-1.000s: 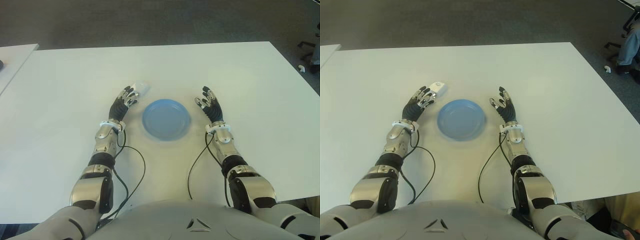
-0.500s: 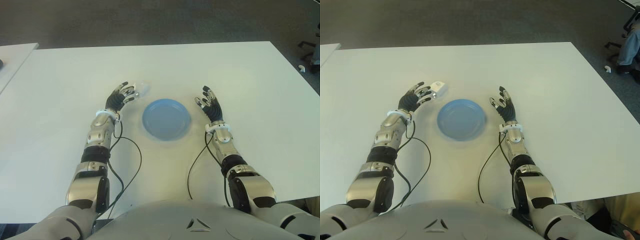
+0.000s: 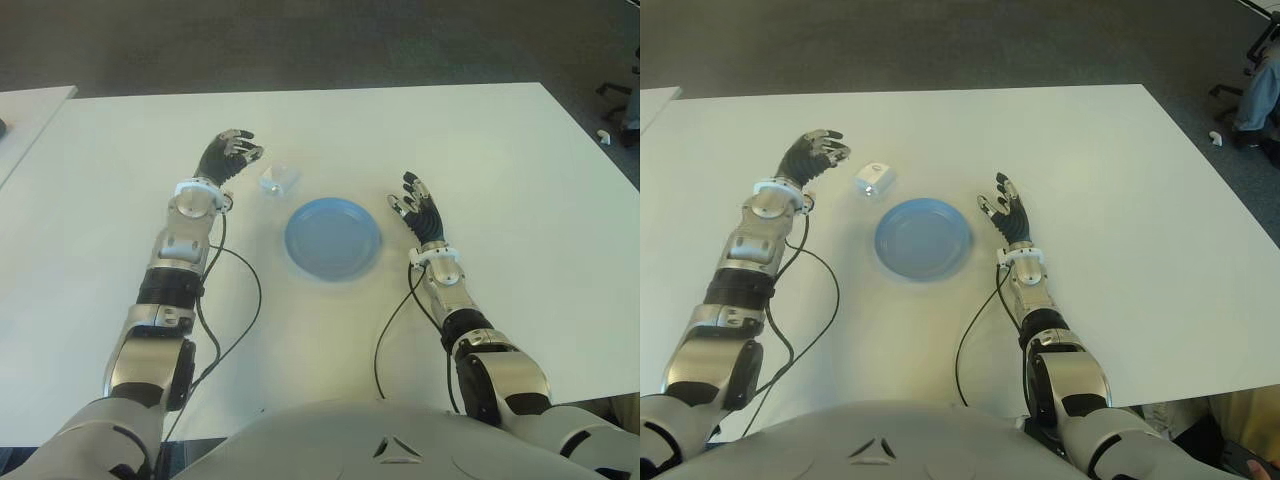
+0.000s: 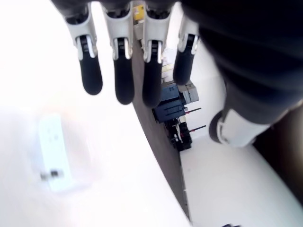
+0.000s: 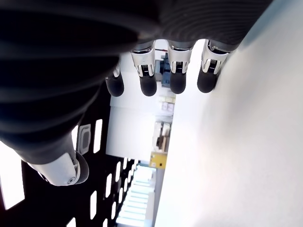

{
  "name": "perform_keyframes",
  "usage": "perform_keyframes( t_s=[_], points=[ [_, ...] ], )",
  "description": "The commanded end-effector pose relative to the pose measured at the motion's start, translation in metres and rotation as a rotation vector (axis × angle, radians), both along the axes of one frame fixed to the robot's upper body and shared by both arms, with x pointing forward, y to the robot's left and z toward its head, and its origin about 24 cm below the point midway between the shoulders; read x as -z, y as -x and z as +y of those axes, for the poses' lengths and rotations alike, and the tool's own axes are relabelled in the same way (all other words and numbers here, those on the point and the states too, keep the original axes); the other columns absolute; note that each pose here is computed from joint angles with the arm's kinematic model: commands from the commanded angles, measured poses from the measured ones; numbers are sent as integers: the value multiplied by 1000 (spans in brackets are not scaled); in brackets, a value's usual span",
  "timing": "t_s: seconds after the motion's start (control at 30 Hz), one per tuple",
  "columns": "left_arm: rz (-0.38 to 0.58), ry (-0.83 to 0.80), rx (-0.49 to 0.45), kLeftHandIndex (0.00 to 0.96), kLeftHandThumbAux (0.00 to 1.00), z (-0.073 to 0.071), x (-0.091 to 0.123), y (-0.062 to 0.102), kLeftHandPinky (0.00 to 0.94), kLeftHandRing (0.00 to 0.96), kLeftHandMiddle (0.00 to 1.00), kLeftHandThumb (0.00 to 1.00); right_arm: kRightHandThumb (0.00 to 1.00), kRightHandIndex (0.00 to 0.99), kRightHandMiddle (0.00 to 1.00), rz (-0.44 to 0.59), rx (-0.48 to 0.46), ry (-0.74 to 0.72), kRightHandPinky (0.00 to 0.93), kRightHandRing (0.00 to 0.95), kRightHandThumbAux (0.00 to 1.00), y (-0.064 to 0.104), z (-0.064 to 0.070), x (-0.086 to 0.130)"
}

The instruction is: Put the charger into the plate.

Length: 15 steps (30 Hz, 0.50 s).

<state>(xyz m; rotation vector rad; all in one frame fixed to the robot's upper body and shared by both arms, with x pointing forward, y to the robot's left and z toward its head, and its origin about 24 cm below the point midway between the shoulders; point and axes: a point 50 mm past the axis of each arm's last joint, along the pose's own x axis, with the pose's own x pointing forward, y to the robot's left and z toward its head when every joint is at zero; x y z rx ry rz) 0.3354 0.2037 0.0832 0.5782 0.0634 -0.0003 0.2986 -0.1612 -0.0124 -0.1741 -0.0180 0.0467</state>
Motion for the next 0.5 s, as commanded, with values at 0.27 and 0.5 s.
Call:
perform_keyframes(
  t_s=[0.27,0.5],
  points=[
    [-300,-655,-87,258,521,-26,-5,-2,467,413,393,20,218,22,53,112,-5,-22,96,57,604,13,2,21],
    [-377,-837,-60,213,470,-39,12,-19,227,216,233,59,225,21,53,116,-10,-27,92,56,603,13,2,21]
  ],
)
